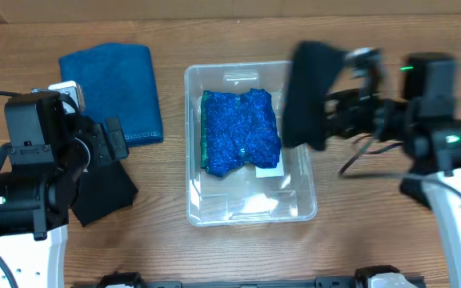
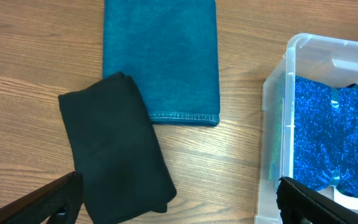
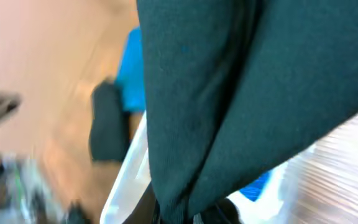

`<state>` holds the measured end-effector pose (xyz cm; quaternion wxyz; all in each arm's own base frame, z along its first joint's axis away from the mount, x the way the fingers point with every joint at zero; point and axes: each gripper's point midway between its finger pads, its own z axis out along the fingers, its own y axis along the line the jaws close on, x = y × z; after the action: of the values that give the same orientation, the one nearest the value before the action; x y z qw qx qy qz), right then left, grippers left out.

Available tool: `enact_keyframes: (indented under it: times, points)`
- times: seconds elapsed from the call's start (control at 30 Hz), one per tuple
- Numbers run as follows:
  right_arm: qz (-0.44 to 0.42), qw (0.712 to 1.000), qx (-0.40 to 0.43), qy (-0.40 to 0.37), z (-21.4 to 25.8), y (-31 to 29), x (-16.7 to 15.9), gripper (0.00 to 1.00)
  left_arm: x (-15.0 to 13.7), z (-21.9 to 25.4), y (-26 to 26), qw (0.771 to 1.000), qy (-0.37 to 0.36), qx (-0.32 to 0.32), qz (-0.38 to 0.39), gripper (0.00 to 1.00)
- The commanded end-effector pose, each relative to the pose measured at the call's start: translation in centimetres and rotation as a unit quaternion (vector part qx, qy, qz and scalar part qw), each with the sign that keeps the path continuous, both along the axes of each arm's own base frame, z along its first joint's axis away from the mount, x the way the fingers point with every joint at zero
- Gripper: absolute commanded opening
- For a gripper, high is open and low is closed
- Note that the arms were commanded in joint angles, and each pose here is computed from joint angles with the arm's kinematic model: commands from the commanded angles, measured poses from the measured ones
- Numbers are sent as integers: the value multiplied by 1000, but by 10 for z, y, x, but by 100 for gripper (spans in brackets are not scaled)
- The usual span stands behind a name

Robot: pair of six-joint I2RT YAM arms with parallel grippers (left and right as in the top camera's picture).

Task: Pack container
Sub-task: 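Place the black cloth in the container's near end, release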

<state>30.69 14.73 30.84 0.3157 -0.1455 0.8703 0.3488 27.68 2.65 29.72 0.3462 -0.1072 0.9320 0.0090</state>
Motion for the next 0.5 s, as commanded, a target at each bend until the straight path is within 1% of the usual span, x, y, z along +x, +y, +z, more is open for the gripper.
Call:
enact_keyframes:
  times: [0.0,0.07,0.1,0.13,0.17,0.27,0.37,0.43,0.47]
  points:
    - [136,973,-168,-83,-30,44,-25,4,2,7,0,1000,-9,8,-8,100]
    - [232,941,-230,-87,-61,66,-42,4,2,7,0,1000,-9,8,-8,100]
    - [283,921,-252,-89,-76,74,-50,4,1,7,0,1000,-8,8,-8,100]
    - [341,895,-272,-90,-95,80,-58,4,1,7,0,1000,-8,8,-8,100]
    - [397,869,-287,-75,-117,85,-66,4,1,7,0,1000,-7,8,-8,100]
    - [510,803,-308,-9,-169,86,-93,4,1,7,0,1000,-7,8,-8,100]
    - [535,786,-308,43,-201,84,-96,4,1,7,0,1000,-7,8,-7,100]
    - [539,781,-309,56,-209,84,-97,4,1,7,0,1000,-7,8,-8,100]
    - [541,778,-316,46,-212,84,-92,17,1,7,0,1000,-7,8,-8,100]
